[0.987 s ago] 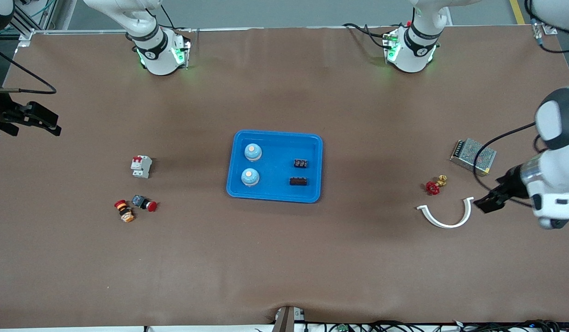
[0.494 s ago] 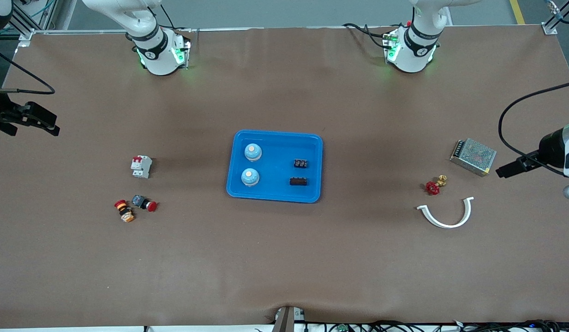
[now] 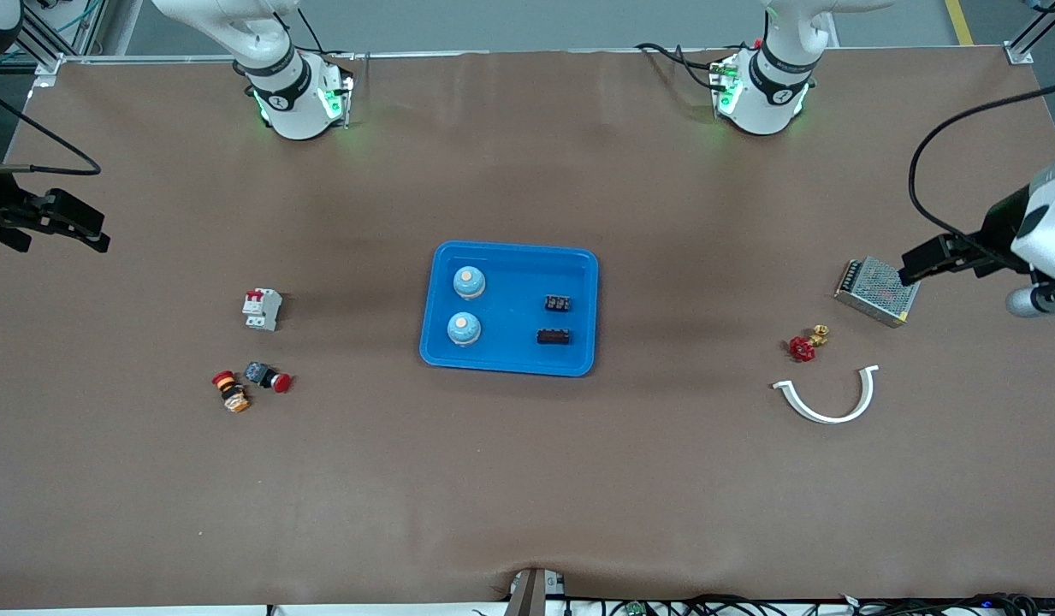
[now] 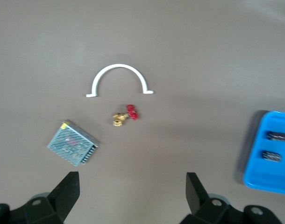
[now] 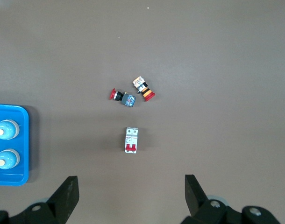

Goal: Place electrolytic capacitor and blue bell in tray

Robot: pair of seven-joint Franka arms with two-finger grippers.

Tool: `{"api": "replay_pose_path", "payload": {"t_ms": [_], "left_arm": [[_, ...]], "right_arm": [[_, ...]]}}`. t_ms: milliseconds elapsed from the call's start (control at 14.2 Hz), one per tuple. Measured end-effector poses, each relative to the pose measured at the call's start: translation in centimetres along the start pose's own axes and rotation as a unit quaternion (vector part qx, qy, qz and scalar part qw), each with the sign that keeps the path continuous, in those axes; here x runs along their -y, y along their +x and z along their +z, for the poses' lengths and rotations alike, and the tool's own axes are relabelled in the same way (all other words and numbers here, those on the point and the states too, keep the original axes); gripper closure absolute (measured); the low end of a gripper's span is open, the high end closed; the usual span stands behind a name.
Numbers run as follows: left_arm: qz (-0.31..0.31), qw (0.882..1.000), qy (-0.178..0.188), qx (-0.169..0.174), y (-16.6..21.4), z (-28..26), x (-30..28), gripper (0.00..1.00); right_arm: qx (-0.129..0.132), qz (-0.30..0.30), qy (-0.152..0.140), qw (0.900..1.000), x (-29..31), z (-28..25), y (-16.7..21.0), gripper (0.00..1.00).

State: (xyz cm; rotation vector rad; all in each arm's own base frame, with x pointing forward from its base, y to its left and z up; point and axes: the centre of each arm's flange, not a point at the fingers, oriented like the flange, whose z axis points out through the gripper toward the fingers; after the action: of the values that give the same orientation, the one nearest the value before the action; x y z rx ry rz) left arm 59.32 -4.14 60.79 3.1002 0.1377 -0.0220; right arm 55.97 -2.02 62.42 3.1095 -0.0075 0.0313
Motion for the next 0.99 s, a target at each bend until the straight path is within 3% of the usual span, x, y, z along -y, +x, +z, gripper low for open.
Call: {"api": "replay_pose_path", "payload": {"t_ms": [353,987], "left_arm": [[0.019,1.0,-0.005,-0.003,-0.8,-0.5,-2.2,0.0],[0.049,0.998,0.005,-0.05,-3.4,-5.3,-2.2,0.0]], "right_arm": [[-0.035,-0.001,0.001,0.999,0.1,-0.3,0.9,0.0],[-0.037,-0.001,0.001,0.999,0.2,0.0,1.0,0.0]]}}
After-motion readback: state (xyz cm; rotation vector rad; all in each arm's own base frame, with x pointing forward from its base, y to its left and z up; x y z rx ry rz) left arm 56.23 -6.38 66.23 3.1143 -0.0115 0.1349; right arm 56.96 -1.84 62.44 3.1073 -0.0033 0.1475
